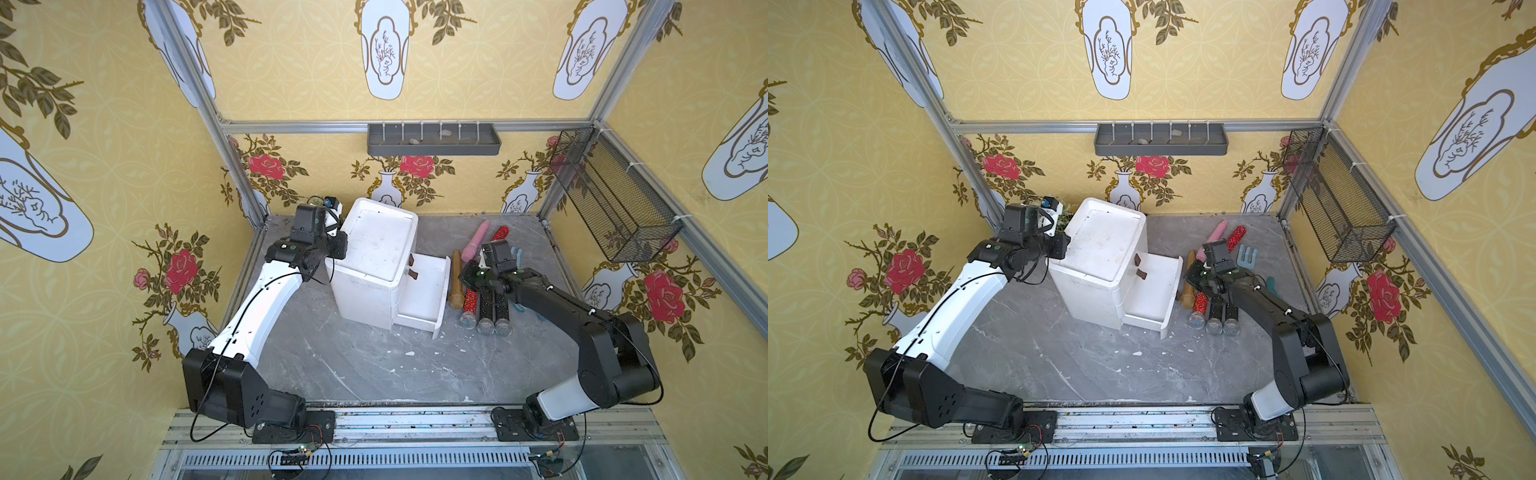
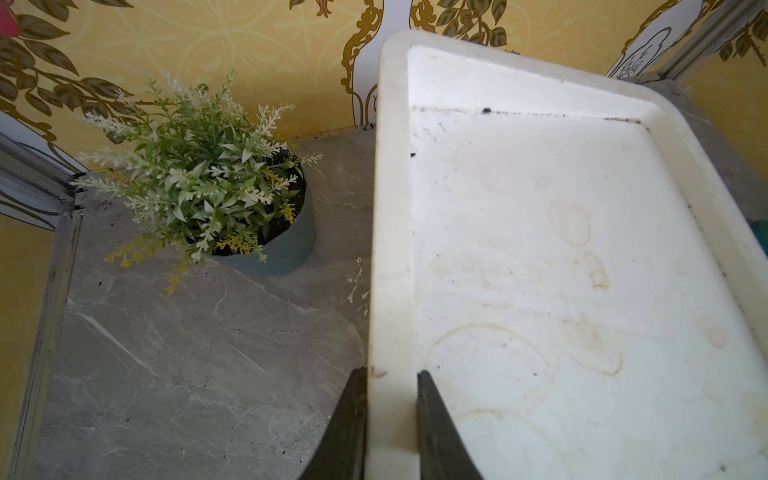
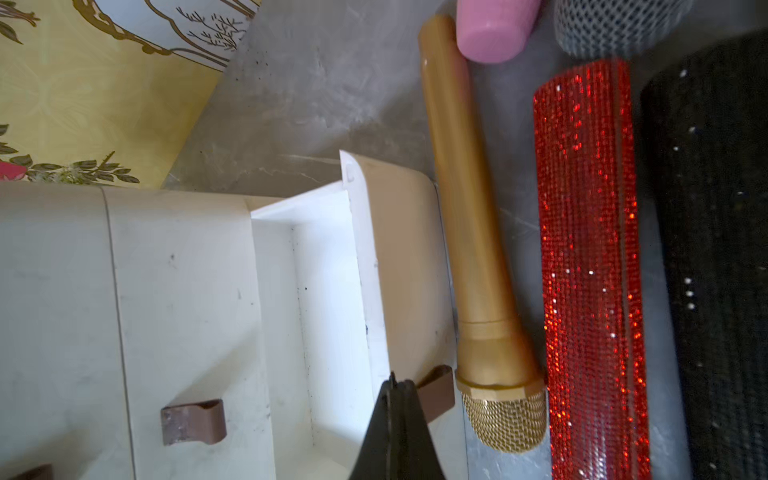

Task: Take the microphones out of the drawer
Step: Close the drawer in the storage box.

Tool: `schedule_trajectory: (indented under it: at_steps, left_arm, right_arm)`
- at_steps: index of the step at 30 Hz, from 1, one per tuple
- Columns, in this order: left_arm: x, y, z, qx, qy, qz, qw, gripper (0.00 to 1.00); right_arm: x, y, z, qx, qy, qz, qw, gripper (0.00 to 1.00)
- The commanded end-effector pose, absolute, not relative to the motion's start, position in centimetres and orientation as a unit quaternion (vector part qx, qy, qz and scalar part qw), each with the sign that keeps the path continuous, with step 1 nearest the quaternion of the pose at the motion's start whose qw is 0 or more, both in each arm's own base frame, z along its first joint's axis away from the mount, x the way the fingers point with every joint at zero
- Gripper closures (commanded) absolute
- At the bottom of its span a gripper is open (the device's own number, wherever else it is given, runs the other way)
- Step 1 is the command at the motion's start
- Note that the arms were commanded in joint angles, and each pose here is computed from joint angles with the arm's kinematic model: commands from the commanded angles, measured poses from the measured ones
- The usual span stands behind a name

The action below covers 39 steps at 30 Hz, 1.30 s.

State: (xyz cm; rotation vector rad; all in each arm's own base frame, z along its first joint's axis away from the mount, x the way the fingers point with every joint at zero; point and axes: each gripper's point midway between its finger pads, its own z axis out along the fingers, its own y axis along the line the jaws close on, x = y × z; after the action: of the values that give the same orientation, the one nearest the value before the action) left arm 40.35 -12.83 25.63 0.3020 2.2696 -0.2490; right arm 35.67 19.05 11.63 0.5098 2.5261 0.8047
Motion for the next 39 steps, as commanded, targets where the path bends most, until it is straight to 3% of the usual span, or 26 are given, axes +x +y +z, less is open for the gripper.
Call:
schedule_trajectory:
  at_steps: [1,8,24,39]
  left_arm:
    - [37.5,-13.3,21.2,0.128,0.934,-0.116,0.312,1.00]
    - [37.5,-13.4,21.2,0.129,0.934,-0.116,0.311,1.00]
    - [37.4,-13.4,21.3,0.130,0.934,-0.113,0.314,1.00]
    - [37.4,-13.6,21.3,0.132,0.934,-0.116,0.312,1.00]
  right_arm:
    - [34.3,19.3,10.9,0.189,0.916,0.293,0.201,1.00]
    - [32.6,20.9,9.1,0.174,0.925,0.294,0.168,1.00]
    - [34.2,21.6,8.2,0.168,0.927,0.290,0.169,1.00]
    - [34.5,25.7,8.2,0.146,0.918,0.335,0.156,1.00]
